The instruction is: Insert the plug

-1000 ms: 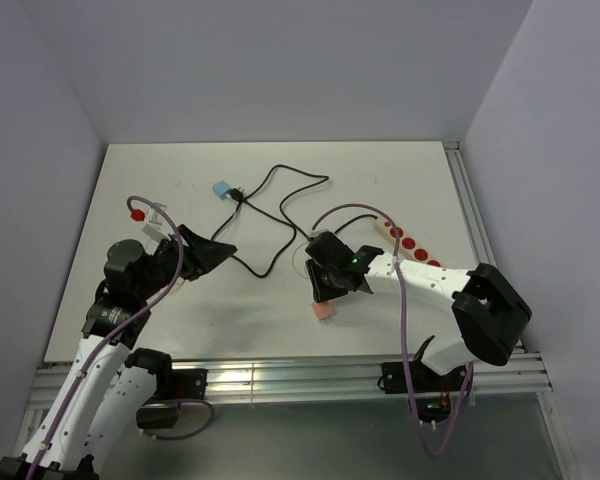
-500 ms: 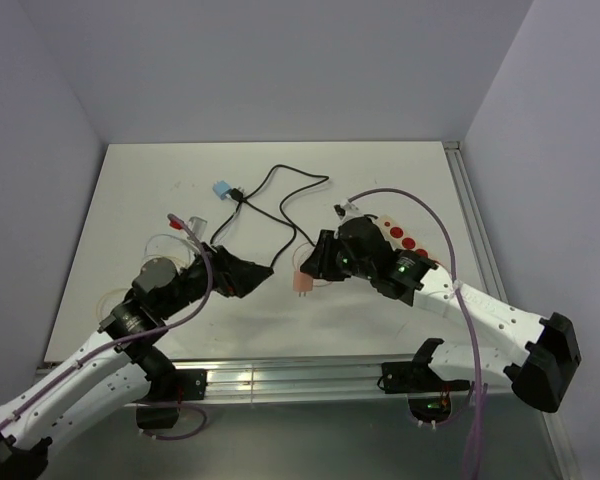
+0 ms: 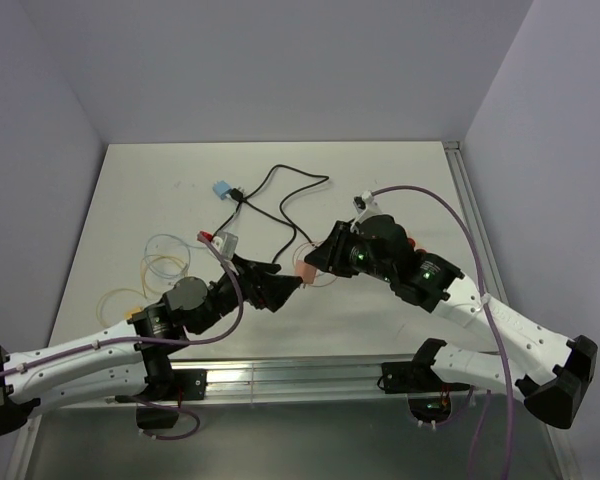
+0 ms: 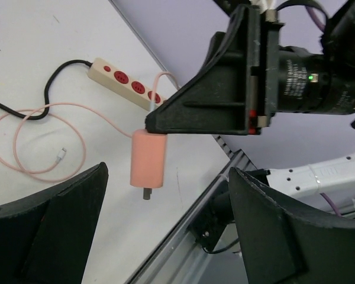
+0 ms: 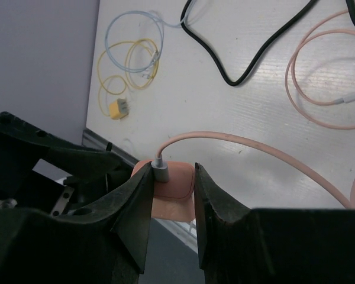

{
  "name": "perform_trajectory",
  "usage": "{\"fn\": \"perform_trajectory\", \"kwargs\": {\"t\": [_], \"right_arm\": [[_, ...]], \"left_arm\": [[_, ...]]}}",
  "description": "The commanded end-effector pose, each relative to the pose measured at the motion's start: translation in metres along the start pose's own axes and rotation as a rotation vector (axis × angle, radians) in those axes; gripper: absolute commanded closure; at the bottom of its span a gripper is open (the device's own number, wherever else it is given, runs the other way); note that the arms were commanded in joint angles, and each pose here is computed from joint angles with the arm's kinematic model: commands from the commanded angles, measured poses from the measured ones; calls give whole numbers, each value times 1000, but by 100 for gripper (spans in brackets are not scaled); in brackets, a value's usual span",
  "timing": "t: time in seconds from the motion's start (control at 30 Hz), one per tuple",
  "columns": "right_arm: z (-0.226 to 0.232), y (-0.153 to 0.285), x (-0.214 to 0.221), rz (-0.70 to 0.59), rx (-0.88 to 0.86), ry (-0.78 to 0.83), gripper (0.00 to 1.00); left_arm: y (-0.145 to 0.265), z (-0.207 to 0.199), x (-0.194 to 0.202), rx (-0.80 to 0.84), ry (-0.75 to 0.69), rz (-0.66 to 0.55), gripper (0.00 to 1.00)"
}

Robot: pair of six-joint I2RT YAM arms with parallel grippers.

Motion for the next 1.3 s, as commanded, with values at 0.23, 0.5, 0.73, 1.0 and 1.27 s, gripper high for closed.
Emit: {"fn": "perform_trajectory", "kwargs": {"t": [0.23, 0.5, 0.73, 1.0, 1.27], "right_arm": [[34, 23, -18, -48, -131, -50, 100], [38, 27, -18, -50, -161, -62, 100], [44, 29, -16, -34, -196, -65, 100], [48, 32, -10, 0, -225, -30, 90], [40, 48, 6, 65, -255, 122, 43]], "left_arm": [[-14, 6, 2, -51, -36, -58, 28], [-16, -1, 8, -2, -25, -34, 36], [-20, -6, 16, 24, -26, 4, 37], [-22, -5, 22, 24, -12, 24, 80], [1, -11, 10, 97, -7, 43, 100]]}}
Point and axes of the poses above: each gripper's point midway between its finger pads, its own y axis back along the fingers, its own z axis along the line the jaws close on, x = y × z, the point moved 2 cm from there along y, back along the fingers, and after that the axes turned 2 degrees about -y, right-handed, at the moved point
